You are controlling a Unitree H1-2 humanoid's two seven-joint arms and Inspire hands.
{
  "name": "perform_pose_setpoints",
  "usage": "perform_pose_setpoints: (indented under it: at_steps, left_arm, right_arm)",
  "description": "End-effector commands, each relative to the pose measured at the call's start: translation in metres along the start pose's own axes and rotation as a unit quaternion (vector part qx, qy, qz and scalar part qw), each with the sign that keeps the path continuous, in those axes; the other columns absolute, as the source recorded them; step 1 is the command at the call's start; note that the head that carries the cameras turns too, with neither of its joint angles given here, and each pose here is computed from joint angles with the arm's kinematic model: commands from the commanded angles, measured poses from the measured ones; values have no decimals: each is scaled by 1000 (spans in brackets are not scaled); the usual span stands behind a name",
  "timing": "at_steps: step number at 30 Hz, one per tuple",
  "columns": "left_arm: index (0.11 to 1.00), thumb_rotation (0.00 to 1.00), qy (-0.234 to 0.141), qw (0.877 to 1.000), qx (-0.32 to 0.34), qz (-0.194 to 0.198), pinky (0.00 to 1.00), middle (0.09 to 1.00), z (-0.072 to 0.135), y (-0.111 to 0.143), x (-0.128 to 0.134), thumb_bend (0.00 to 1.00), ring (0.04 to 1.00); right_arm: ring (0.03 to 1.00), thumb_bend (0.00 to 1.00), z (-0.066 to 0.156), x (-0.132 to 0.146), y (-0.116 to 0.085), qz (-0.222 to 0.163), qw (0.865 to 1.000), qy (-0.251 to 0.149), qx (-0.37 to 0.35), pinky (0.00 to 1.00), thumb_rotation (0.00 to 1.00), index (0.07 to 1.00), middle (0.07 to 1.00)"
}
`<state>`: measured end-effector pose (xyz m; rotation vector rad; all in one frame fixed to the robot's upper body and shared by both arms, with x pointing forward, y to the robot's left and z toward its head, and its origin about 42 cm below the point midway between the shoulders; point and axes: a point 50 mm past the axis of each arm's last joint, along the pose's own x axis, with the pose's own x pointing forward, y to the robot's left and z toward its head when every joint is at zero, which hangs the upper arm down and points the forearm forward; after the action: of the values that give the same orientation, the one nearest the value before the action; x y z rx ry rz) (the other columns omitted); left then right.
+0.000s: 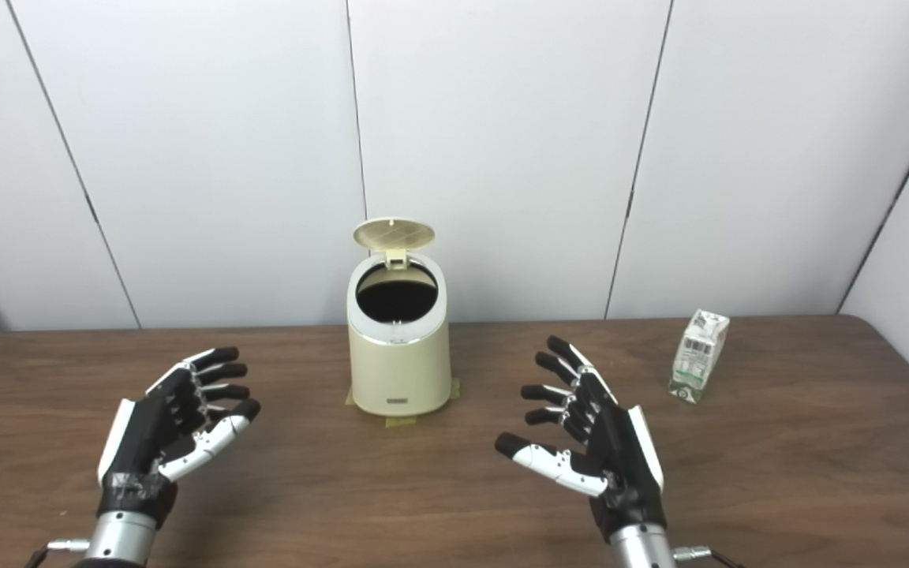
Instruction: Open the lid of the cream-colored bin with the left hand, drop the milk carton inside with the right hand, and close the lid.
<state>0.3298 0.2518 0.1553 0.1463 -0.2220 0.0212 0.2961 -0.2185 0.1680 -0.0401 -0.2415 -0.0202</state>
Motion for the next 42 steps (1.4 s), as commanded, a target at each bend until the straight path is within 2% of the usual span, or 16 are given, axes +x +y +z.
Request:
perform_pose_setpoints:
  at_steps: [1, 4, 7, 9, 11, 16, 18, 21, 23, 25, 27, 31, 36, 38, 40, 42]
  left_arm:
    - [729, 131, -48, 999, 7, 3, 495, 699, 12, 0, 9, 623, 631]
    - [731, 140, -53, 999, 7, 4, 498, 700, 9, 1, 8, 622, 627]
    - [730, 156, -52, 999, 8, 5, 499, 699, 3, 5, 7, 632, 631]
    - [735, 157, -52, 999, 10, 5, 498, 703, 1, 7, 7, 625, 634]
    - [738, 132, -50, 999, 12, 8, 495, 702, -1, 10, 6, 604, 630]
    - [740, 48, -44, 999, 15, 11, 500, 709, -3, 14, 7, 555, 638]
    - [740, 39, -40, 999, 12, 13, 502, 713, -3, 17, 7, 554, 641]
    - [746, 5, -33, 999, 6, 12, 521, 723, -4, 20, 7, 538, 658]
    - [759, 0, -35, 999, 7, 11, 536, 734, -4, 24, 7, 517, 669]
    - [765, 0, -36, 999, 4, 13, 526, 735, -3, 27, 7, 499, 665]
    - [765, 0, -34, 999, 9, 19, 545, 740, -4, 31, 8, 501, 678]
    - [757, 20, -31, 999, 23, 26, 560, 738, -5, 38, 9, 509, 683]
    - [757, 56, -24, 999, 2, 24, 591, 742, -8, 42, 9, 526, 699]
    - [753, 59, -22, 999, -1, 24, 599, 740, -8, 42, 8, 531, 700]
    - [752, 51, -21, 999, -4, 24, 599, 744, -7, 43, 8, 529, 703]
    - [752, 74, -23, 999, -1, 23, 578, 747, -6, 44, 8, 531, 696]
  right_arm:
    - [706, 750, 14, 15, -9, 1, 998, -54, -13, 583, 245, 867, 845]
    - [721, 770, 14, 26, -28, -5, 997, -65, -43, 609, 240, 877, 856]
    - [721, 805, 24, 44, -49, -26, 990, -78, -115, 600, 248, 840, 819]
    - [725, 800, 35, 53, -57, -47, 985, -68, -151, 626, 248, 821, 787]
    - [717, 781, 54, 63, -68, -62, 979, -70, -180, 620, 202, 807, 766]
    - [709, 733, 89, 80, -87, -73, 972, -88, -205, 575, 93, 816, 784]
    - [710, 733, 102, 87, -97, -81, 970, -95, -209, 572, 87, 816, 786]
    - [720, 745, 123, 100, -119, -101, 966, -103, -213, 582, 131, 825, 795]
    - [750, 729, 136, 107, -133, -119, 964, -98, -218, 603, 114, 843, 823]
    - [779, 760, 143, 115, -145, -142, 957, -86, -239, 625, 121, 849, 832]
    - [773, 798, 147, 123, -155, -158, 948, -80, -266, 607, 152, 837, 819]
    - [787, 802, 146, 131, -170, -159, 941, -67, -289, 627, 162, 843, 826]
    - [838, 806, 135, 141, -187, -142, 946, -31, -291, 684, 127, 858, 874]
    - [875, 826, 128, 142, -194, -132, 946, -7, -294, 737, 176, 880, 900]
    - [891, 849, 120, 143, -197, -127, 949, 15, -288, 738, 196, 894, 911]
    - [883, 822, 108, 143, -201, -114, 951, 36, -284, 720, 199, 912, 925]
